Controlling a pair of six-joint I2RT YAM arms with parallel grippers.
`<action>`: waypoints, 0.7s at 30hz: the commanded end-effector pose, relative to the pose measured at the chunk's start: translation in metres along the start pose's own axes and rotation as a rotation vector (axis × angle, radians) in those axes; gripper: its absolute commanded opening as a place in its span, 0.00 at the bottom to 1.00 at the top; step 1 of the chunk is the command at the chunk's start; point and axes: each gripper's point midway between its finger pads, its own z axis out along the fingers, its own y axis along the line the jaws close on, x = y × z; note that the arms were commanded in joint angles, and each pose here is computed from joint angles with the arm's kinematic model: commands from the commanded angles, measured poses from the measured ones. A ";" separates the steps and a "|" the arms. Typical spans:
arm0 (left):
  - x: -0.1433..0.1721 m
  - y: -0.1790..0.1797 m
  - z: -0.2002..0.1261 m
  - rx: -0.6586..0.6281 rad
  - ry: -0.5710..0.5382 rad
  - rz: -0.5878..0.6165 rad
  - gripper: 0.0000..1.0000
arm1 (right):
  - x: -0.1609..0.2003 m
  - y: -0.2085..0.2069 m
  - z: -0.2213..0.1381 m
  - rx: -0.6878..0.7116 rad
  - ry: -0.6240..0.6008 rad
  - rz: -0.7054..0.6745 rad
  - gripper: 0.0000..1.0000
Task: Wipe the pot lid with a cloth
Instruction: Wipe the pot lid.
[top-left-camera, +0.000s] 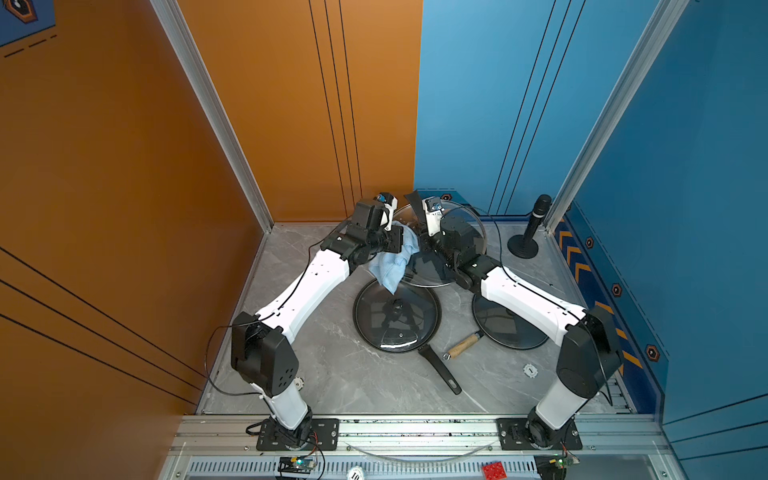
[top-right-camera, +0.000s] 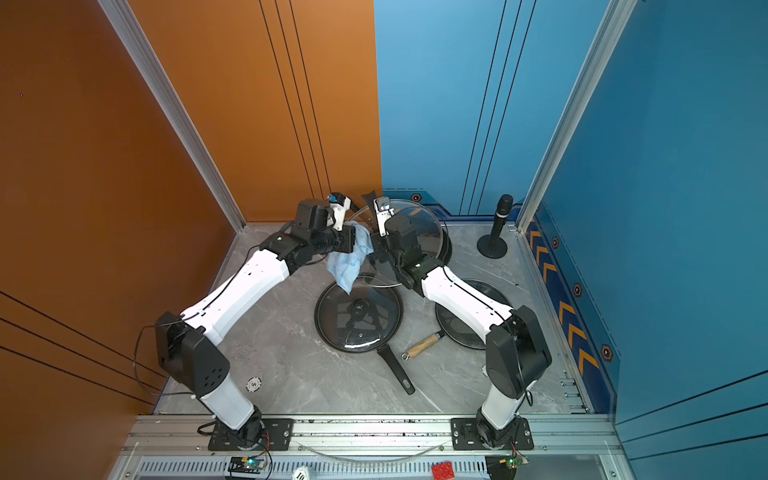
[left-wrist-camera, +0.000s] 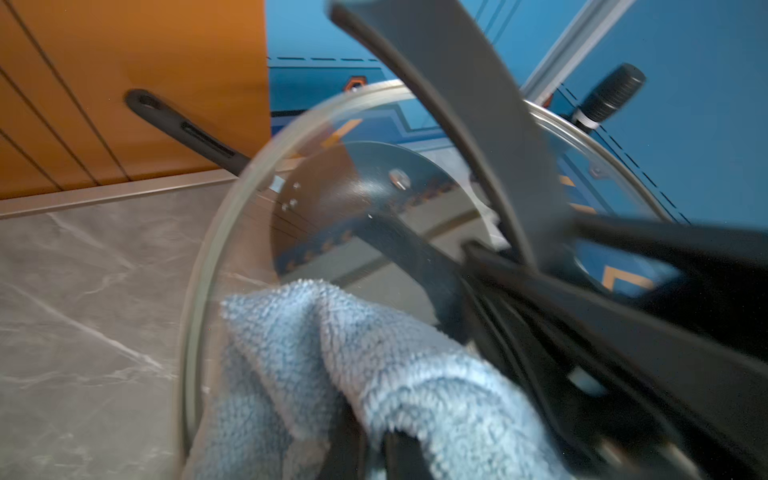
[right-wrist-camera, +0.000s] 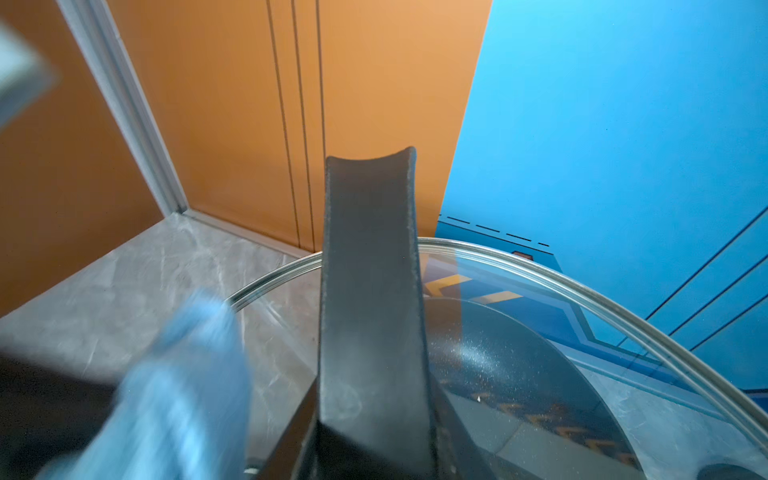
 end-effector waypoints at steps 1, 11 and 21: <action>-0.010 0.029 0.007 -0.094 0.003 -0.021 0.00 | -0.098 0.008 -0.065 -0.078 -0.268 -0.029 0.00; -0.032 0.034 -0.019 -0.137 -0.057 0.022 0.00 | -0.085 -0.009 -0.066 0.031 -0.244 -0.055 0.00; 0.028 -0.070 -0.038 0.197 0.040 0.163 0.00 | -0.092 -0.040 -0.019 0.057 -0.309 0.118 0.00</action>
